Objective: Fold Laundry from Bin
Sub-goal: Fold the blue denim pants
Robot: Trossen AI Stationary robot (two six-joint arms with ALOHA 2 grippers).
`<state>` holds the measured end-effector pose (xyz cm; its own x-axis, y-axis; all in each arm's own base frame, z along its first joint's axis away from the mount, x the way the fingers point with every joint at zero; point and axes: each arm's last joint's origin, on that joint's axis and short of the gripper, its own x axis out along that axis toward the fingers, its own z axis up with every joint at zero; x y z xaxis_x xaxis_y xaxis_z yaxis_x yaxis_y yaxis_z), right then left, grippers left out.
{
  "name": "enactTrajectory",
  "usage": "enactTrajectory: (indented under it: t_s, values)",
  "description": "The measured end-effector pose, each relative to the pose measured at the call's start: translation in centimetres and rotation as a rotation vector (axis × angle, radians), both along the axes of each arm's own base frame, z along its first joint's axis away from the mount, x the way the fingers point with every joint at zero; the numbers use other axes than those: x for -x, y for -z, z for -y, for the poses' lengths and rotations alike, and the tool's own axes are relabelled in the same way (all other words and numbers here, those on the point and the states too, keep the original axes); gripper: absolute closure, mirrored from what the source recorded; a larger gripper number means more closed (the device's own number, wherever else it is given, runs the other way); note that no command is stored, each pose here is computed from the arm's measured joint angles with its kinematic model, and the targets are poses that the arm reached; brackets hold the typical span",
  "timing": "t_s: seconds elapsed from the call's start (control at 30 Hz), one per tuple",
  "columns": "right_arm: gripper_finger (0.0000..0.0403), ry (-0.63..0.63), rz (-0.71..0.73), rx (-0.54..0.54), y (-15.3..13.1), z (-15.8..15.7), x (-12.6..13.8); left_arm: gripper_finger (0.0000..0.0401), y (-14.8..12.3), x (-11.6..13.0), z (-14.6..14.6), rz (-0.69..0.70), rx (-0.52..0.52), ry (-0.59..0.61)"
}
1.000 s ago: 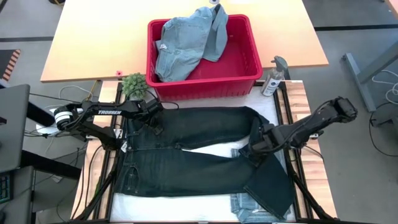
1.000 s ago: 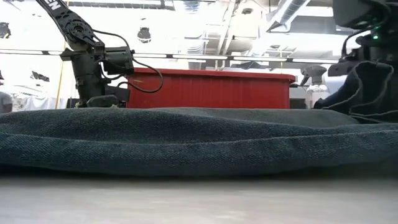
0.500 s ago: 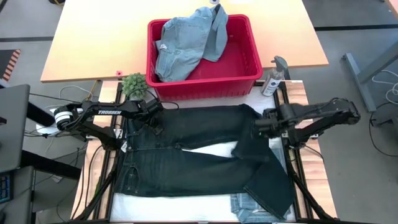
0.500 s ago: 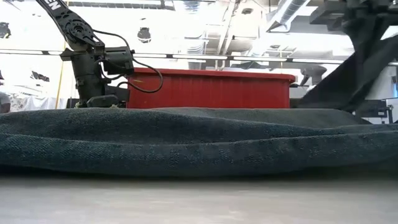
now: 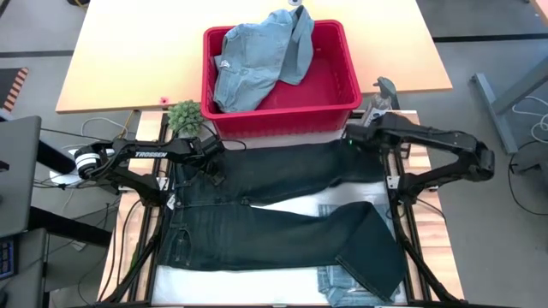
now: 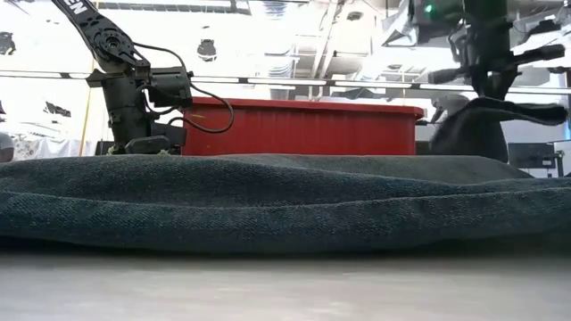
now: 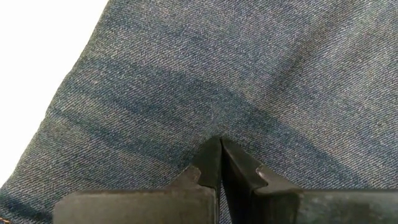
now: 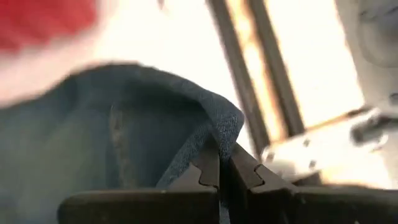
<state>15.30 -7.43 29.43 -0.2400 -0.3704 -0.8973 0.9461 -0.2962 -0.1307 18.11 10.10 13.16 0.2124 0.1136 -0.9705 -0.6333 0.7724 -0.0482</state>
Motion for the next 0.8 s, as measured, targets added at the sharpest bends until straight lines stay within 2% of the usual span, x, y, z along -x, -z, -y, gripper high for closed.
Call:
enactTrajectory:
  t_s: [0.1, 0.23, 0.37, 0.67, 0.8]
  values:
    - [0.0377, 0.000, -0.051, -0.014, 0.0, 1.7, 0.9, 0.0401, 0.0, 0.0, 0.0, -0.007, -0.001, 0.017]
    - [0.0371, -0.086, -0.114, -0.106, 0.0, 3.3, 2.1, 0.0401, 0.0, 0.1, 0.0, -0.010, -0.002, 0.029]
    - [0.0366, -0.141, -0.165, -0.152, 0.0, 4.4, 3.1, 0.0401, 0.0, 0.0, 0.0, -0.009, -0.002, 0.029]
    - [0.0362, -0.049, -0.184, -0.149, 0.0, 6.4, 5.0, 0.0401, 0.0, 0.0, 0.0, -0.006, -0.004, 0.028]
    - [0.0361, -0.125, -0.154, -0.103, 0.0, 7.2, 4.6, 0.0401, 0.0, 0.0, 0.0, -0.003, -0.004, 0.024]
